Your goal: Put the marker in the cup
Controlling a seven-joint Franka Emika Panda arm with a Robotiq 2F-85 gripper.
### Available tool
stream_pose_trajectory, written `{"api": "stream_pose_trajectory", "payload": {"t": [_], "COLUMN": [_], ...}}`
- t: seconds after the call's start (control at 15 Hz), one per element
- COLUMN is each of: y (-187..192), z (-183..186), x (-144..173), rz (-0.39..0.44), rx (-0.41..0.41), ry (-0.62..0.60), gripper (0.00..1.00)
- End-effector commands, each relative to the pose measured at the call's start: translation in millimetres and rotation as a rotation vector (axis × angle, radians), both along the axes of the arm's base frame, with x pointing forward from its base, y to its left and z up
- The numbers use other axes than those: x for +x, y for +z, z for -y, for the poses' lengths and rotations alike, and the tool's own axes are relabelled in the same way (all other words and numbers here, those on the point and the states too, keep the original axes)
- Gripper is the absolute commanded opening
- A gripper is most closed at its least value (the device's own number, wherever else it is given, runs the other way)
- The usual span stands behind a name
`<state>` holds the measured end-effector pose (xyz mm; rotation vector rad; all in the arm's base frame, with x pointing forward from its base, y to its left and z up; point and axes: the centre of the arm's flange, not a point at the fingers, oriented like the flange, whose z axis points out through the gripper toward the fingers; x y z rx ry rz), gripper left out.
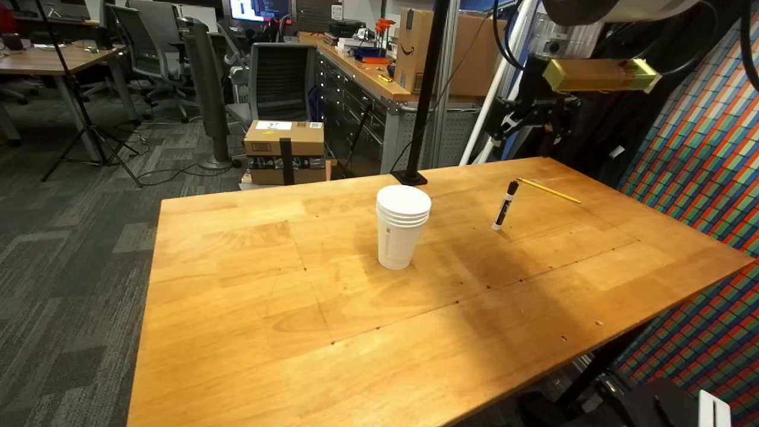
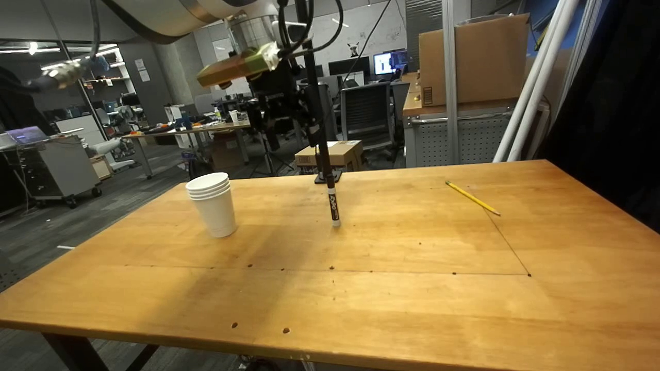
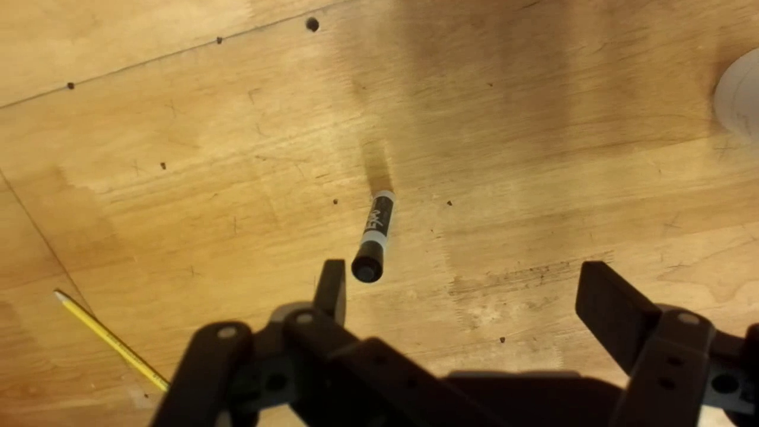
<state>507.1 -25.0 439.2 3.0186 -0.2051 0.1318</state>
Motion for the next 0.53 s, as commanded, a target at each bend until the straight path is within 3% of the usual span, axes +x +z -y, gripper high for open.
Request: {"api": "stream_pose_trajectory", "payload": {"t": [0.0, 0.47], "y": [6.7, -13.6], "z": [28.3, 64.8], "x": [22.0, 43.0], "rz": [0.017, 0.004], "rx": [-0.025, -0.005], "ry": [0.045, 0.051], "gripper": [1.00, 1.00]}}
